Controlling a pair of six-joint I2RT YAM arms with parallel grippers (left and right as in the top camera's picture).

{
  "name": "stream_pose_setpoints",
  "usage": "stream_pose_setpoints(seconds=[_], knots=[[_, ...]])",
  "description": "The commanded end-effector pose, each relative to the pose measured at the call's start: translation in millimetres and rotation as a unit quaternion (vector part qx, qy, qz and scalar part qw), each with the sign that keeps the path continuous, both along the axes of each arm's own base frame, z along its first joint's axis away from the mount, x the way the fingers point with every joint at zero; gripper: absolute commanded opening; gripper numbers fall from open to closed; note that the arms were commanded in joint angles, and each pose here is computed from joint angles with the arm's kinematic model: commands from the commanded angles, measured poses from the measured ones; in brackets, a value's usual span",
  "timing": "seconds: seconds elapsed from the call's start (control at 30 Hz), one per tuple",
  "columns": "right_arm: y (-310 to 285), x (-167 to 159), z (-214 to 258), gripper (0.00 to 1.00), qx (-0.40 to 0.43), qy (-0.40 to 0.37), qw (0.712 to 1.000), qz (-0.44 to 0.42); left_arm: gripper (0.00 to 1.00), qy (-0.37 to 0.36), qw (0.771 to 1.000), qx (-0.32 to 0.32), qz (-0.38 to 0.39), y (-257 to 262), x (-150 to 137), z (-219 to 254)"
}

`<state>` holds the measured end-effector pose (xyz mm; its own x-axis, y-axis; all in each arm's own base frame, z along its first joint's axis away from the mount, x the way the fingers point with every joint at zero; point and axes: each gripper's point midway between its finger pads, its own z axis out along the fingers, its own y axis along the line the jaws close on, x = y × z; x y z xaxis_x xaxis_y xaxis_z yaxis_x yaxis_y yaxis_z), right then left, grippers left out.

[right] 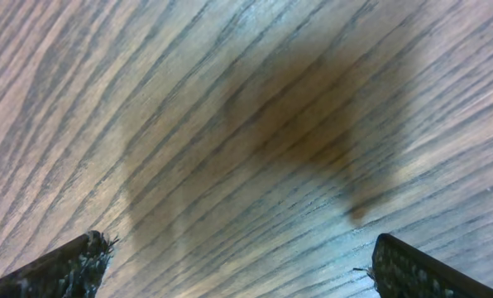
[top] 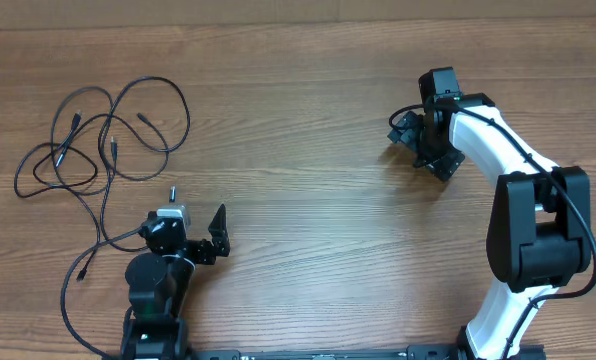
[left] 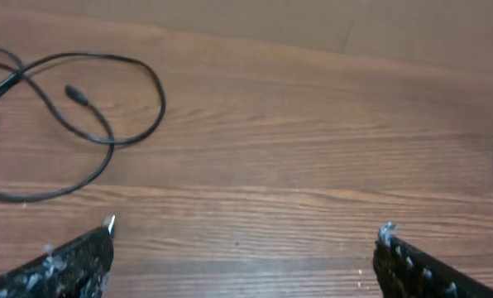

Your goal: Untangle cables

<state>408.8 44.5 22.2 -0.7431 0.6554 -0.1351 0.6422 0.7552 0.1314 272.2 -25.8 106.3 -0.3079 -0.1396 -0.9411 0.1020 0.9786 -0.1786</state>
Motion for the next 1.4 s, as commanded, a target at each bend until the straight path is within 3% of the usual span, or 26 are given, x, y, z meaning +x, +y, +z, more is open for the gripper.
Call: stream_pose_setpoints(seconds=[0.0,0.1,0.27,0.33,0.5,1.37], knots=[[-1.7,7.6,16.9,1.00,-0.002,-0.024,1.000,-0.003,1.00,-0.005,0.999,-0.004,0.039,12.1,-7.4,2.8],[-1.7,7.6,16.9,1.00,-0.002,-0.024,1.000,-0.003,1.00,0.003,0.998,0.005,0.069,23.3,-21.3,-1.0],[-1.7,7.6,16.9,1.00,-0.002,-0.024,1.000,-0.003,1.00,-0.065,0.993,0.021,0.092,34.8,-23.5,29.5],[-1.7,7.6,16.9,1.00,-0.002,-0.024,1.000,-0.003,1.00,-0.106,0.989,0.064,0.084,34.9,-26.1,47.4],[-1.7,7.6,16.9,1.00,-0.002,-0.024,1.000,-0.003,1.00,-0.110,0.986,0.101,0.075,33.6,-26.3,48.3],[-1.7,7.6,16.9,1.00,-0.002,-0.024,1.000,-0.003,1.00,-0.113,0.988,0.089,0.063,28.5,-26.1,49.4]])
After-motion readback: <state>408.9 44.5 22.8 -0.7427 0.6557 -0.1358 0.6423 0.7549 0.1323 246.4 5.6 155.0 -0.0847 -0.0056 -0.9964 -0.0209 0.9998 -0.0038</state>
